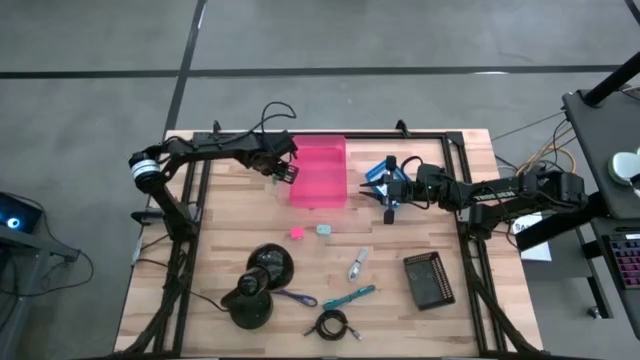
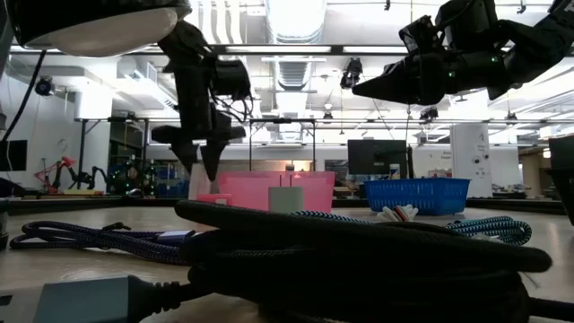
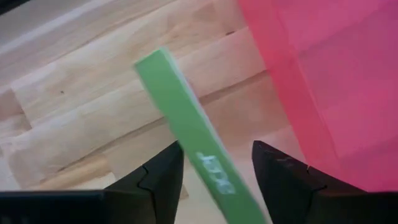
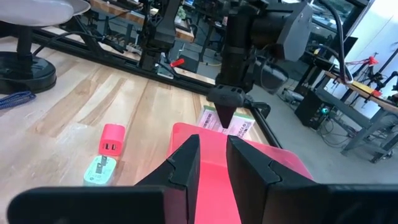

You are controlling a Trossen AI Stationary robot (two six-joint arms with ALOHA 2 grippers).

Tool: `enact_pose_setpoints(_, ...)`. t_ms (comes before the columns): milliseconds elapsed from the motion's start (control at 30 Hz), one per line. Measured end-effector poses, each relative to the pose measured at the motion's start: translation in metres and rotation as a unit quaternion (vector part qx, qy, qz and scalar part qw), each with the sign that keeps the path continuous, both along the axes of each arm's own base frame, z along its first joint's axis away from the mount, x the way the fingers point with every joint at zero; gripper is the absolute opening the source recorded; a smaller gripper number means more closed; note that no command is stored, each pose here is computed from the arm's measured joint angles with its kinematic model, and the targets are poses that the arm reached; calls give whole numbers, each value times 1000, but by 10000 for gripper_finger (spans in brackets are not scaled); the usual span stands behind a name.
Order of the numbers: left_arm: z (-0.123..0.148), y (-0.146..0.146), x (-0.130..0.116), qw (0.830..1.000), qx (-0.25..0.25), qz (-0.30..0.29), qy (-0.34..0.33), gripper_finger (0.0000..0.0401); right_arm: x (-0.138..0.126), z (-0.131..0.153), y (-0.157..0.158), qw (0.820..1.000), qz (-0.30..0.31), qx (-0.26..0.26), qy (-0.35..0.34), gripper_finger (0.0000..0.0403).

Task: Pick and place items into bin
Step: Put the card reader box into the blue bin

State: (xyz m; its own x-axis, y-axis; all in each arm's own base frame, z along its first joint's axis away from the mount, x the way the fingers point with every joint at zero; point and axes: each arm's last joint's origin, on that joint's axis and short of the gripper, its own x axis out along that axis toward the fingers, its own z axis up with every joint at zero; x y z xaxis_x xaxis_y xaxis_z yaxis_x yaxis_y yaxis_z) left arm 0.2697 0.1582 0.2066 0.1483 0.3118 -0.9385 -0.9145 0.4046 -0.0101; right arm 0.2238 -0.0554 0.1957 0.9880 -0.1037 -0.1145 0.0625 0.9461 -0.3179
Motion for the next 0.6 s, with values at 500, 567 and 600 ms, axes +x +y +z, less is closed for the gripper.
enact_pose_setpoints(500, -16, 9, 16, 996, -45, -51, 63, 63, 0, 0, 0, 1000, 0, -2, 2, 68)
enact_pose_setpoints(567, -9, 8, 15, 995, -47, -54, 67, 46, 0, 0, 0, 1000, 1, -2, 2, 68)
enact_pose_setpoints(600, -4, 8, 14, 995, -48, -54, 68, 40, 0, -1, 0, 1000, 0, -1, 4, 68)
